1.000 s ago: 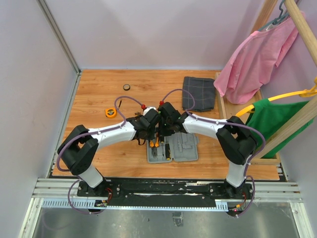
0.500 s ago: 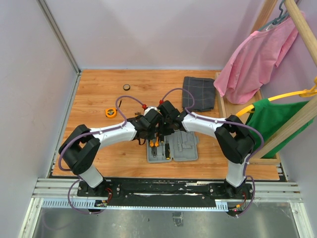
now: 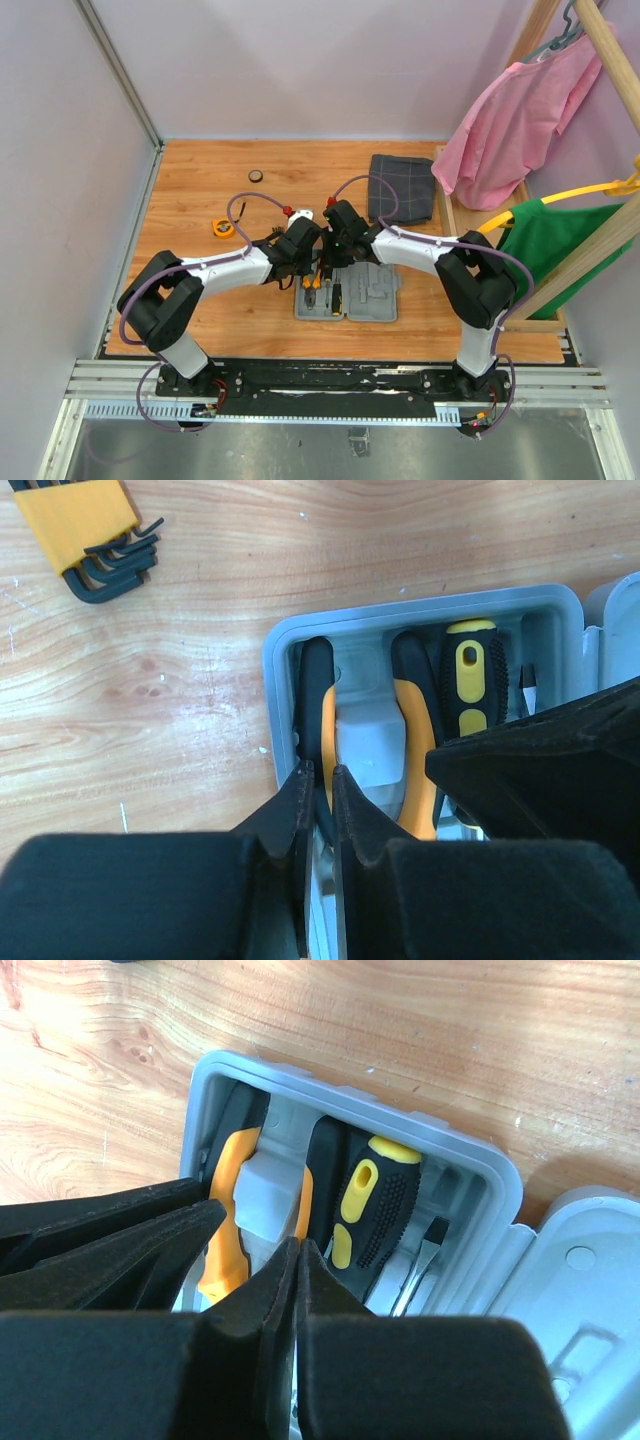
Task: Sort the tools into containers
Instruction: Place the pliers in the storage box.
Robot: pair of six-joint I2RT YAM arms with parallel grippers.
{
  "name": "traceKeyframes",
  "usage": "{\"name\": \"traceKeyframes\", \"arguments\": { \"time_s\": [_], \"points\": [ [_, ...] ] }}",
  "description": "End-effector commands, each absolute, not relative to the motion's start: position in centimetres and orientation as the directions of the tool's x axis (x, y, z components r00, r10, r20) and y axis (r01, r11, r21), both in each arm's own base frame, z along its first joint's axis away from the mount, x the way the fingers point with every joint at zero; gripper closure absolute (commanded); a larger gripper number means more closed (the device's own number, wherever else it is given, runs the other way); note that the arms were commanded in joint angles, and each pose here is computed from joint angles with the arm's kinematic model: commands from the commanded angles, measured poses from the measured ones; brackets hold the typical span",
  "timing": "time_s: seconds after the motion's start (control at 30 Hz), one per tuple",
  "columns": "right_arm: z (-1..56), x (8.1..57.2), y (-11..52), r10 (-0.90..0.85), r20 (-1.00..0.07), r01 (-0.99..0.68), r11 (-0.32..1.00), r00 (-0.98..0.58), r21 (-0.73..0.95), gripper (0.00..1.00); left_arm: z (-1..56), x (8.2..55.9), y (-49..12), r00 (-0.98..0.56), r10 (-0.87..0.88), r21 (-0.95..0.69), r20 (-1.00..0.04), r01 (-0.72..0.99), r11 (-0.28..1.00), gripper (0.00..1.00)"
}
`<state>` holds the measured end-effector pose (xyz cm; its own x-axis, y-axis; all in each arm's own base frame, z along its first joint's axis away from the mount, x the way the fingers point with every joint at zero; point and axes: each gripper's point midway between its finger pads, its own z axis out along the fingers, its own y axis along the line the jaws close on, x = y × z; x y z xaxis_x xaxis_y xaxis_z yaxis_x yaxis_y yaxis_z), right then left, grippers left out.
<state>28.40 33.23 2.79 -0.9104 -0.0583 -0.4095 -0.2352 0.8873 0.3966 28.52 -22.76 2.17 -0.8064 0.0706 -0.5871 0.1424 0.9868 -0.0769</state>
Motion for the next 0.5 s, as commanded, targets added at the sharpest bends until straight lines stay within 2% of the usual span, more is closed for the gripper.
{"name": "traceKeyframes", "arguments": {
  "time_s": [0.0, 0.27, 0.47],
  "points": [
    [-5.2, 22.4, 26.5, -0.171, -0.163, -0.197, 0.967, -0.972, 0.161, 0.99, -7.5, 17.4, -17.3, -0.973, 0.175, 0.012, -0.152, 0.175, 0.984, 0.99],
    [-0.7, 23.8, 29.0, -0.167, -0.269, -0.243, 0.929, -0.949, 0.279, 0.97, -0.2, 21.7, -20.9, -0.913, 0.152, -0.116, -0.378, 0.21, 0.971, 0.98],
    [3.4, 25.2, 31.5, -0.163, -0.351, -0.297, 0.879, -0.922, 0.373, 0.94, 4.9, 25.2, -22.6, -0.838, 0.103, -0.154, -0.535, 0.217, 0.964, 0.91]
  ]
}}
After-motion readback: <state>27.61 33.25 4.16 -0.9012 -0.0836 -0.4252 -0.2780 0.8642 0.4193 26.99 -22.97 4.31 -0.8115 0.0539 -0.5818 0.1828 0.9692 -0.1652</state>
